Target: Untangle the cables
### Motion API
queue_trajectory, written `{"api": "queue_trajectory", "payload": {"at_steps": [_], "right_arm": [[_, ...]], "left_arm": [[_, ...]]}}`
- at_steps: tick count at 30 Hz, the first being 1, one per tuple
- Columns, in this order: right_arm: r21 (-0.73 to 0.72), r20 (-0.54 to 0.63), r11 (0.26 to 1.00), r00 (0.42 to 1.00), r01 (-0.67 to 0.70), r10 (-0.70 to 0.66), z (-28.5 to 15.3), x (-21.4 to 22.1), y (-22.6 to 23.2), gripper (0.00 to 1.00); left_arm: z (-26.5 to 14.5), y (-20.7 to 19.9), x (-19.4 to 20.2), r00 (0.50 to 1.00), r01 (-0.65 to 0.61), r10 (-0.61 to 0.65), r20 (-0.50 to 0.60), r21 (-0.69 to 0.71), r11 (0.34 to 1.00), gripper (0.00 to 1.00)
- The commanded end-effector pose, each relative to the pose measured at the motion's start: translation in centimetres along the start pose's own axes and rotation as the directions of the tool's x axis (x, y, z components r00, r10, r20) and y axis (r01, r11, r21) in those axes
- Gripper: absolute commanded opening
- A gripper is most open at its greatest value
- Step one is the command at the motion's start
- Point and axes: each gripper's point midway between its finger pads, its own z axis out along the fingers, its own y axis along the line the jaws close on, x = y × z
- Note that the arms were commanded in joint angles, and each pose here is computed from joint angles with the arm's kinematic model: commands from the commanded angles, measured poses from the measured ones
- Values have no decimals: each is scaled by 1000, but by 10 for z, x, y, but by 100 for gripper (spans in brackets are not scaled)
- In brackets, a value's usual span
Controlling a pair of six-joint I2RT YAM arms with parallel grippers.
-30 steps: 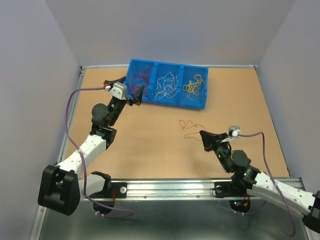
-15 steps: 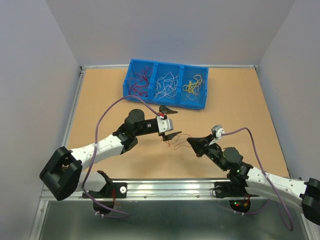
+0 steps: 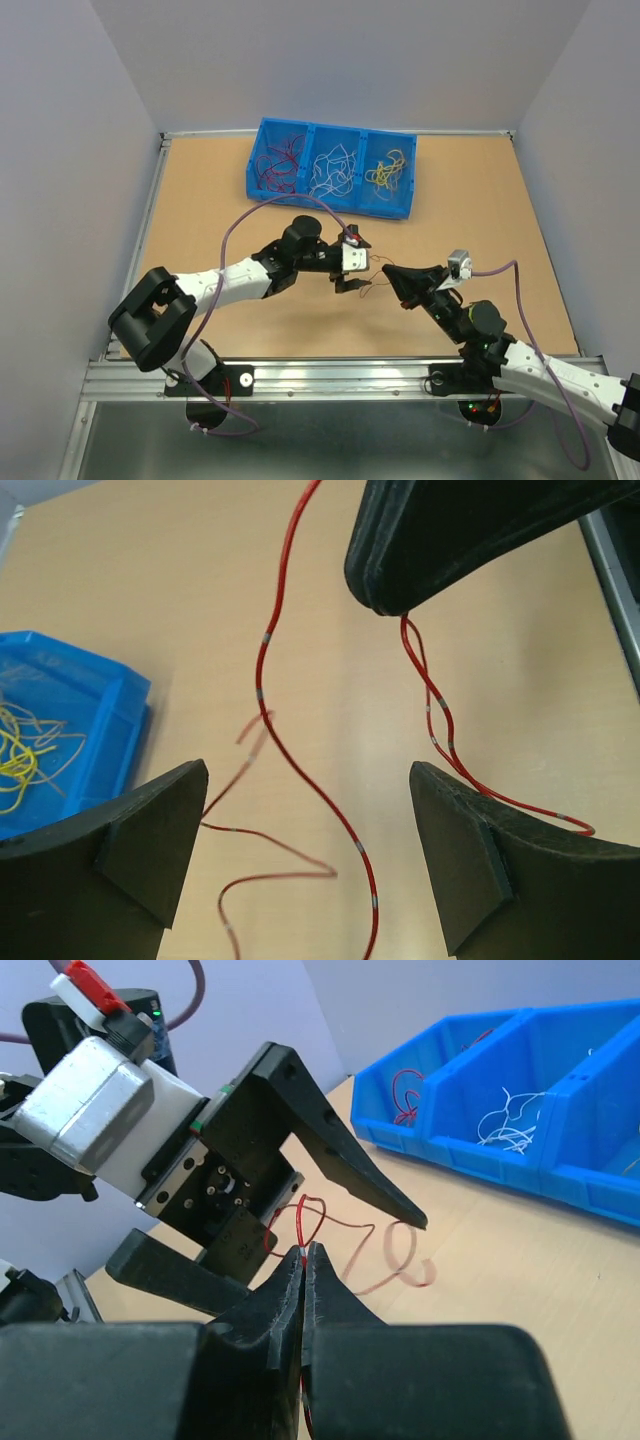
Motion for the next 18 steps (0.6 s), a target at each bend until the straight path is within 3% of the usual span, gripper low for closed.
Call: {"api": "queue_trajectory", "payload": {"at_steps": [1, 11, 16, 18], "right_arm": [[15, -36, 1000, 999, 23, -22, -17, 31, -16, 1], [85, -36, 996, 999, 36, -34, -16, 33, -29, 1], [144, -71, 988, 996, 55, -46, -14, 37, -38, 1], [162, -80, 985, 996, 57, -45, -16, 40, -43, 1]], "left_arm": [[8, -3, -19, 999, -29, 25, 44, 72, 997, 91], [11, 4, -25, 999, -24, 21, 38, 56, 998, 86], [-10, 17, -30, 998, -65, 65, -15, 9, 998, 86], [-20, 20, -42, 997, -73, 73, 25, 20, 997, 88]]}}
